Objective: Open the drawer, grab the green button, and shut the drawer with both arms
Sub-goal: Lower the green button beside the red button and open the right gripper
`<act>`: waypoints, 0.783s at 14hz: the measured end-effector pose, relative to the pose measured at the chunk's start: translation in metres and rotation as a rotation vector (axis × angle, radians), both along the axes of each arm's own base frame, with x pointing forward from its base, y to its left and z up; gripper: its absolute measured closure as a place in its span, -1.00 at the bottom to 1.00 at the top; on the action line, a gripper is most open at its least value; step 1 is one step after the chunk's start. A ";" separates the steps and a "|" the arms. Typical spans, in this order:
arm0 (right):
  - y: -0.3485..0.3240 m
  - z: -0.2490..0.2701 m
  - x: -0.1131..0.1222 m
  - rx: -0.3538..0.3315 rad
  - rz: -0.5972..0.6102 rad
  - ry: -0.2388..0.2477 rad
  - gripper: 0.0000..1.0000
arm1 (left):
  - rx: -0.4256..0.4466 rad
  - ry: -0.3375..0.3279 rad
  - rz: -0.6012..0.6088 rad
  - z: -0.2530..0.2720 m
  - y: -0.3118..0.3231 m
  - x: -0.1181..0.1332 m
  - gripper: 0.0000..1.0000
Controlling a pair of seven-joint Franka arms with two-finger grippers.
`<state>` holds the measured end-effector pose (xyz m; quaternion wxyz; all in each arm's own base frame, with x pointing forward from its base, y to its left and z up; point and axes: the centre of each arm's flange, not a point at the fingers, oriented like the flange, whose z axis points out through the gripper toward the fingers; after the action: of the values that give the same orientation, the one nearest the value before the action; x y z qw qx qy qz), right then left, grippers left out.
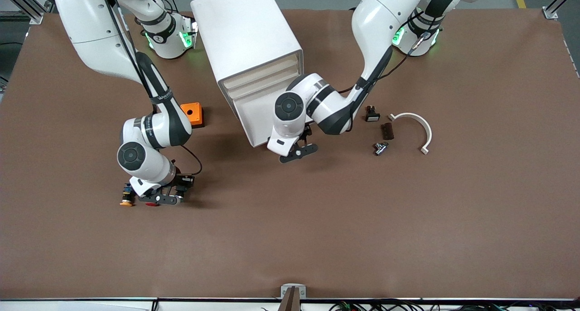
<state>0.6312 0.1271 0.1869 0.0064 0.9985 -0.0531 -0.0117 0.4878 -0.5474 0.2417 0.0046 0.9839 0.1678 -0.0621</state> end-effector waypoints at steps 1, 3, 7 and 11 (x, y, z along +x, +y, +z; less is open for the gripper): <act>-0.002 -0.002 0.000 0.000 0.000 0.002 0.16 | 0.000 0.000 -0.003 0.000 -0.005 -0.005 -1.00; -0.004 -0.003 0.000 -0.001 -0.001 0.005 0.16 | 0.001 -0.001 -0.003 0.000 -0.014 -0.015 -1.00; -0.012 -0.003 0.002 -0.001 -0.012 0.004 -0.33 | -0.010 0.011 0.020 0.003 -0.027 -0.029 -1.00; -0.011 0.003 0.007 0.003 -0.007 -0.011 -1.00 | -0.057 0.080 0.065 0.004 -0.040 -0.044 -1.00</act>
<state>0.6381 0.1163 0.1903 0.0046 0.9984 -0.0568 -0.0062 0.4433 -0.5870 0.2462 0.0281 0.9741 0.1976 -0.1062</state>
